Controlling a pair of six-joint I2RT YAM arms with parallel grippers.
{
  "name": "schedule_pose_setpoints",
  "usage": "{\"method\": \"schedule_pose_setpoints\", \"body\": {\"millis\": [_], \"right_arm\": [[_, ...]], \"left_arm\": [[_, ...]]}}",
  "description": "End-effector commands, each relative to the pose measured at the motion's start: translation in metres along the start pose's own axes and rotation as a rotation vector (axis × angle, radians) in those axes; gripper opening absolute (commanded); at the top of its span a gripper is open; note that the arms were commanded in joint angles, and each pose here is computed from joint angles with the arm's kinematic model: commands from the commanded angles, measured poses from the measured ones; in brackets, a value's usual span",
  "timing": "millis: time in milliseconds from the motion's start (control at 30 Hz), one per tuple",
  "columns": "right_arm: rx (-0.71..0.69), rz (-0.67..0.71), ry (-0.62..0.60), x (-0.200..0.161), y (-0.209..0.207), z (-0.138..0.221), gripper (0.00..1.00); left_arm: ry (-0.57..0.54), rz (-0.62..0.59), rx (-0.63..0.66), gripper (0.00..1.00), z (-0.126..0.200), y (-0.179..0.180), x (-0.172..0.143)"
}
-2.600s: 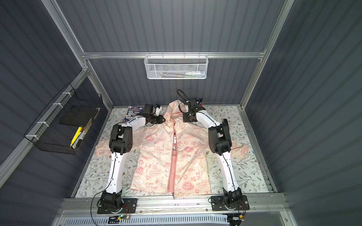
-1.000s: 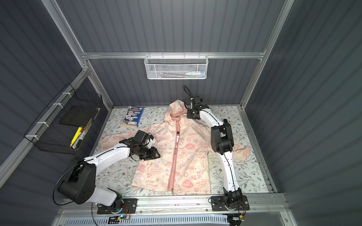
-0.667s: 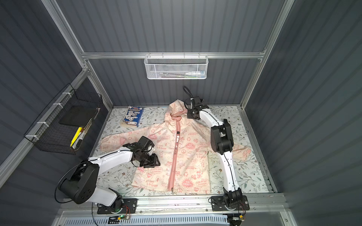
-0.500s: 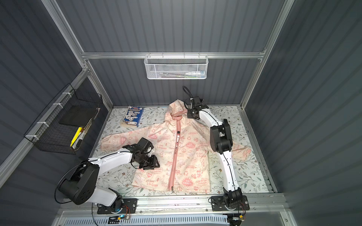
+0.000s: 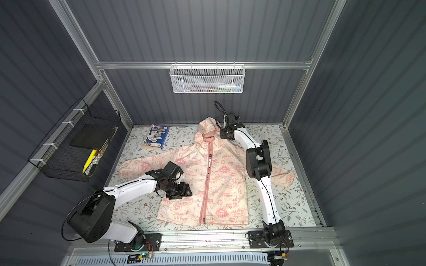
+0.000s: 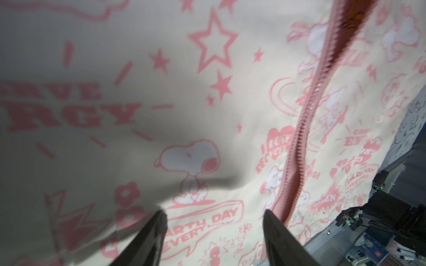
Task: Unzip the jacket
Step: Smooth out the jacket at the center of the board.
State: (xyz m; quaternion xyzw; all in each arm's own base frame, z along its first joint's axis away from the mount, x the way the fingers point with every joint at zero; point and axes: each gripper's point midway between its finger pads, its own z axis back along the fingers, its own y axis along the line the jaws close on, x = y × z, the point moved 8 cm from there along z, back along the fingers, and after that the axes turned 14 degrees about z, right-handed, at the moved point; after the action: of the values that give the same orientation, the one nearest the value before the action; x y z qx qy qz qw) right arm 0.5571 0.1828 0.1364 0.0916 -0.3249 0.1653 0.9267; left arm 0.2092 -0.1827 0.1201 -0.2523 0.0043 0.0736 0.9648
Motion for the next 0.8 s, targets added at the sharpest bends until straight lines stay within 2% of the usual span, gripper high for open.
{"method": "schedule_pose_setpoints", "body": {"millis": [0, 133, 200, 300, 400, 533, 767], "right_arm": [[0.077, -0.012, -0.058, 0.023, 0.009, 0.045, 0.52], [0.060, -0.061, -0.052, 0.016, 0.012, 0.088, 0.58], [0.033, -0.111, -0.042, -0.002, 0.012, 0.106, 0.57], [0.008, -0.187, -0.015, -0.040, 0.014, 0.132, 0.55], [-0.005, -0.266, 0.063, -0.086, 0.020, 0.153, 0.47], [-0.010, -0.314, 0.199, -0.154, 0.040, 0.169, 0.37], [0.033, -0.383, 0.328, -0.224, 0.062, 0.179, 0.23]], "left_arm": [[-0.118, -0.070, -0.086, 0.78, 0.022, -0.045, 0.033], [-0.279, -0.146, -0.143, 0.89, 0.043, -0.082, 0.078], [-0.352, -0.147, -0.175, 0.90, 0.054, -0.083, 0.100], [-0.441, -0.103, -0.210, 0.89, 0.067, -0.061, 0.136], [-0.534, -0.049, -0.172, 0.84, 0.072, -0.029, 0.170], [-0.597, 0.028, -0.172, 0.79, 0.075, 0.012, 0.211], [-0.590, 0.140, -0.103, 0.75, 0.060, 0.066, 0.242]]}}
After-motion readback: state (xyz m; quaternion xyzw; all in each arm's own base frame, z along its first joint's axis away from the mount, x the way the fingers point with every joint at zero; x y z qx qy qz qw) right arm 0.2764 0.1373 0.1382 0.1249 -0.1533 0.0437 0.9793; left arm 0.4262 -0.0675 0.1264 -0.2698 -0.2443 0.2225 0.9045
